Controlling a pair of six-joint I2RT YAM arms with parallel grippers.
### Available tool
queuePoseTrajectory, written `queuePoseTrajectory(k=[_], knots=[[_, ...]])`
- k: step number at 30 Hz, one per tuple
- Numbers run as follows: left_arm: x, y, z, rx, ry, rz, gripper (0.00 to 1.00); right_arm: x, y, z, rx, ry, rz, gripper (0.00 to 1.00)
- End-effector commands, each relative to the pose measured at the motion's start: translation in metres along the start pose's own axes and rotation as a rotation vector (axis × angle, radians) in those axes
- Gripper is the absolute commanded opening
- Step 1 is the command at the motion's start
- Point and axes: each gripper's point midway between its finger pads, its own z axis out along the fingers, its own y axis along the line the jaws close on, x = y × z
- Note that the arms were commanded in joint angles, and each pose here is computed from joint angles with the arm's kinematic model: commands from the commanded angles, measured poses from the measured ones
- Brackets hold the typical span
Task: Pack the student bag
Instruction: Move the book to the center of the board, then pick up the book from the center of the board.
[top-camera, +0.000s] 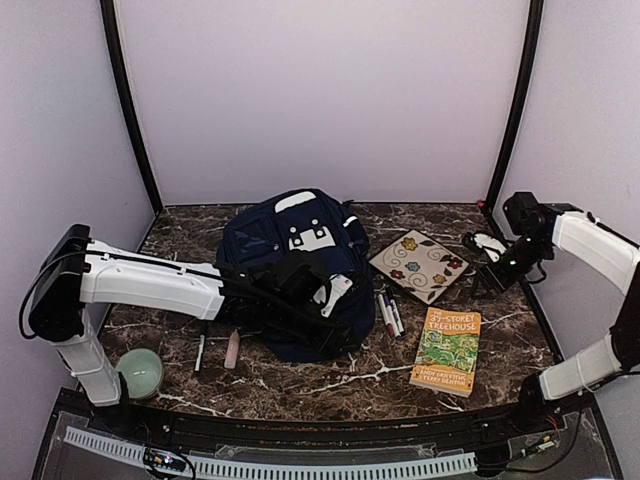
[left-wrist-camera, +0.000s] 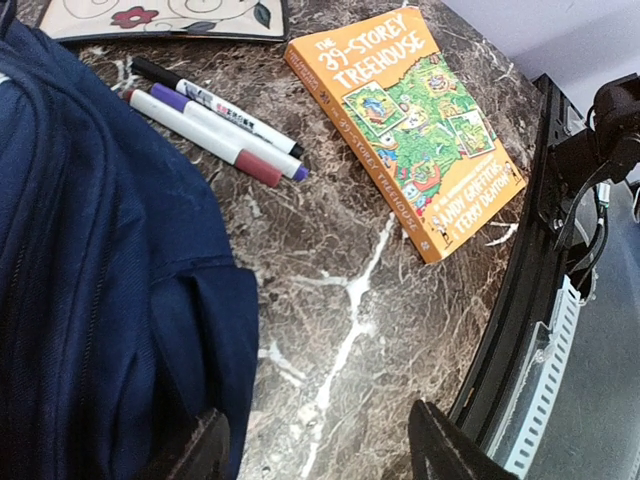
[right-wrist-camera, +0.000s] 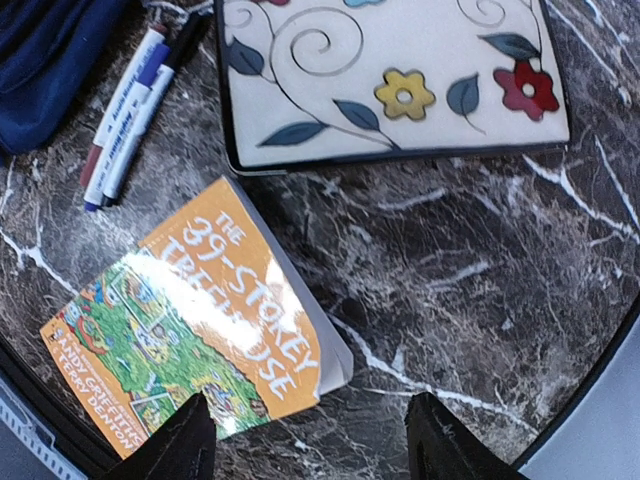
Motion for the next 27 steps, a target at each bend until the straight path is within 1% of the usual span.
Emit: queuePoseTrajectory(k=[1,4,7,11,16,27], knots=[[-0.012,-0.021,0.004,0.051,-0.035,0.005,0.64,0.029,-0.009,0.003,-0.034,0.078,0.099,0.62],[-0.011,-0.023,0.011,0.062,-0.030,0.001,0.64,0.034,-0.011,0.009,-0.075,0.096,0.124,0.55],[-0.013,-0.025,0.018,0.073,-0.024,-0.001,0.64,0.035,-0.013,0.012,-0.111,0.095,0.133,0.51],[-0.018,-0.030,0.029,0.091,-0.019,-0.003,0.64,0.040,-0.006,0.022,-0.181,0.120,0.103,0.45],[-0.020,-0.030,0.037,0.088,-0.006,-0.002,0.63,0.048,-0.004,0.037,-0.225,0.162,0.098,0.37],[-0.015,-0.025,0.043,0.073,0.005,-0.005,0.63,0.051,-0.005,0.056,-0.277,0.206,0.110,0.26]])
